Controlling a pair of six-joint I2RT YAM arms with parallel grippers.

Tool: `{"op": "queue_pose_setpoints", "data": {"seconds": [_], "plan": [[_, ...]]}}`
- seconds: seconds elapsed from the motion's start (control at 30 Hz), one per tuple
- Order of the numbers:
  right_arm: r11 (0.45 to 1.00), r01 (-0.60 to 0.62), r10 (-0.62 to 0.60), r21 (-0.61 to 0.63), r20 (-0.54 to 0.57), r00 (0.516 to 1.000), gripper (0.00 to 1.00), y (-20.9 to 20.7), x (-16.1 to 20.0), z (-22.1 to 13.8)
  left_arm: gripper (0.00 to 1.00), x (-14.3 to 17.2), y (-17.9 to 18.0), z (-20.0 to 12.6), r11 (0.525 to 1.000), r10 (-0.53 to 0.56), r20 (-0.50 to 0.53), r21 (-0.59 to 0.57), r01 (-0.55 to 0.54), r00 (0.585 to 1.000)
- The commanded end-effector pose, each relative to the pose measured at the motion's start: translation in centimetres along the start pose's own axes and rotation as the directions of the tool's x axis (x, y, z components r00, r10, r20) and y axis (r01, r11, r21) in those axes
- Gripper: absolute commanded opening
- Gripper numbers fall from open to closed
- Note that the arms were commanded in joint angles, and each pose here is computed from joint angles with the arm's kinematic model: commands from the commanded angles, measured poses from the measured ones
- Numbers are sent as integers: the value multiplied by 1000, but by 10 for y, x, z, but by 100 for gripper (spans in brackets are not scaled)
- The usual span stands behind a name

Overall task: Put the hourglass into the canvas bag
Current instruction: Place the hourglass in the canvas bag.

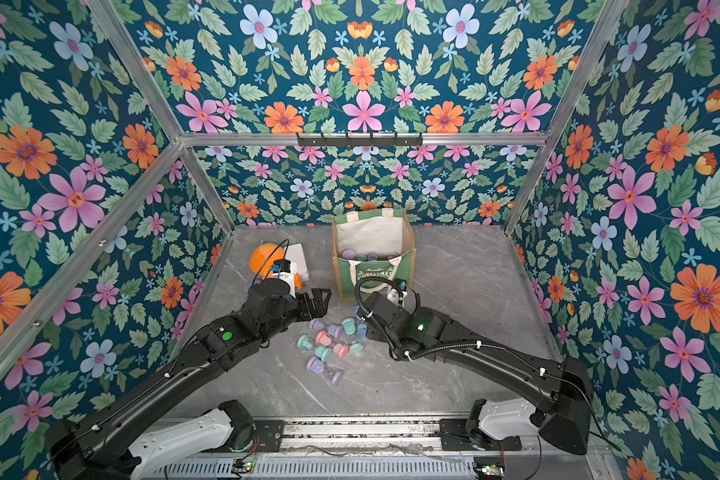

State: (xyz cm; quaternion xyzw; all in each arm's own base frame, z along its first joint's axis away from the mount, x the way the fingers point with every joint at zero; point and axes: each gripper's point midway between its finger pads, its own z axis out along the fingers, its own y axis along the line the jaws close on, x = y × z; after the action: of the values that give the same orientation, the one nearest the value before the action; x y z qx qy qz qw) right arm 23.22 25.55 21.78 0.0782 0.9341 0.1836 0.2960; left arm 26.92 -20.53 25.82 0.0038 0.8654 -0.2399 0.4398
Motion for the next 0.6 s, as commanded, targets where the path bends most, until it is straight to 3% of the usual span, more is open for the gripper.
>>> {"op": "queue_pose_setpoints", "data": {"seconds": [0.0,0.3,0.57], "plan": [[993,117,-116,-14,67,991,26,10,-33,-12,100,-21,-9,1,999,36,60,8,-36,998],[981,137,-114,-136,165,980,25,43,-119,-30,100,-53,-22,21,997,59,86,40,-63,995],[989,109,-91,-103,164,982,25,36,-177,6,100,-67,-22,51,996,9,74,92,-16,997]]}}
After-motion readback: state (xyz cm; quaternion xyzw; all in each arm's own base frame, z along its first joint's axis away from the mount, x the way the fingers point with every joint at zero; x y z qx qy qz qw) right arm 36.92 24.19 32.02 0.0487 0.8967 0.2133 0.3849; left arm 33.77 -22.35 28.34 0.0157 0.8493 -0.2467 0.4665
